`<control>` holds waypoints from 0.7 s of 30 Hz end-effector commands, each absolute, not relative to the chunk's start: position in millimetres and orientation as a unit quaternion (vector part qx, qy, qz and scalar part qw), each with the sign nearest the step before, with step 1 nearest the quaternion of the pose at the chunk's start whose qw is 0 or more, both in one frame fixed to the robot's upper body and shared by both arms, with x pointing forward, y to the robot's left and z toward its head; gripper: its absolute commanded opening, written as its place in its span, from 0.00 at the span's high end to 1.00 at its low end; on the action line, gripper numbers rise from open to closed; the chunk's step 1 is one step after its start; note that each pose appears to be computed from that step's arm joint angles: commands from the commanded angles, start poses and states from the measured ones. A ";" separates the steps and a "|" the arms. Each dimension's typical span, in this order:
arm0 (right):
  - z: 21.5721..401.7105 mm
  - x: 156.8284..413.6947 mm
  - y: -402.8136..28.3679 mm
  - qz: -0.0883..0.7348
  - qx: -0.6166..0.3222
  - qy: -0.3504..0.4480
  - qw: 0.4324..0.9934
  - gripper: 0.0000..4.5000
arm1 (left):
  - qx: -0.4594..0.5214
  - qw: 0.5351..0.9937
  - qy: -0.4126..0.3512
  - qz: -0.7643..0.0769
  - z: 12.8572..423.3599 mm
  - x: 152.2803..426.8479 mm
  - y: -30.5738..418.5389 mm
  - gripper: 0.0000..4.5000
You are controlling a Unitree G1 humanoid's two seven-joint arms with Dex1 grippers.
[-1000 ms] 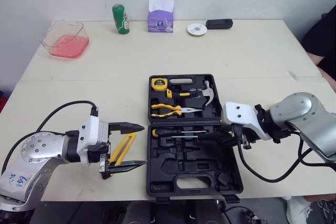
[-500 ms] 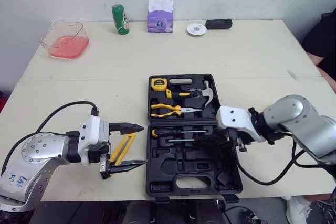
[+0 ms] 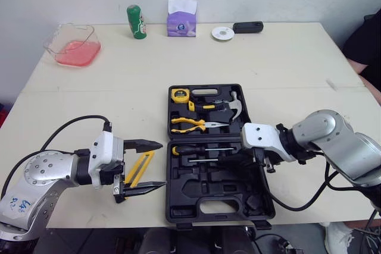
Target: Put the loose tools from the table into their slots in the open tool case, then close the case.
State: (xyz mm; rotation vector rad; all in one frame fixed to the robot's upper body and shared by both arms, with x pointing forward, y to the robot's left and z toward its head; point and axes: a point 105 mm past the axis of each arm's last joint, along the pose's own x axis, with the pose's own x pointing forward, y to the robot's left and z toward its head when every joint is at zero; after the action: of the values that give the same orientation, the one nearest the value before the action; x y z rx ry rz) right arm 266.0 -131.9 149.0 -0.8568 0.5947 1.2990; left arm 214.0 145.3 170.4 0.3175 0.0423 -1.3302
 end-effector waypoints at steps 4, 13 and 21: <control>163.2 270.4 -125.4 0.584 -0.392 0.220 0.676 0.26 | 0.160 0.775 0.011 -0.612 174.6 210.8 147.7 0.00; 188.6 259.4 -130.4 0.625 -0.363 0.179 0.668 0.06 | 0.160 0.776 0.012 -0.610 173.3 209.2 148.5 0.00; 178.8 252.4 -124.3 0.684 -0.225 0.040 0.692 0.46 | 0.162 0.773 -0.002 -0.613 176.8 212.6 146.1 0.00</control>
State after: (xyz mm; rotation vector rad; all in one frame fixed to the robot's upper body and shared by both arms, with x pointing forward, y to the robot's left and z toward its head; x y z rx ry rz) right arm 250.9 -121.5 167.8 -0.4394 0.1837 1.5375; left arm 213.3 148.2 170.3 0.3230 0.0312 -1.3172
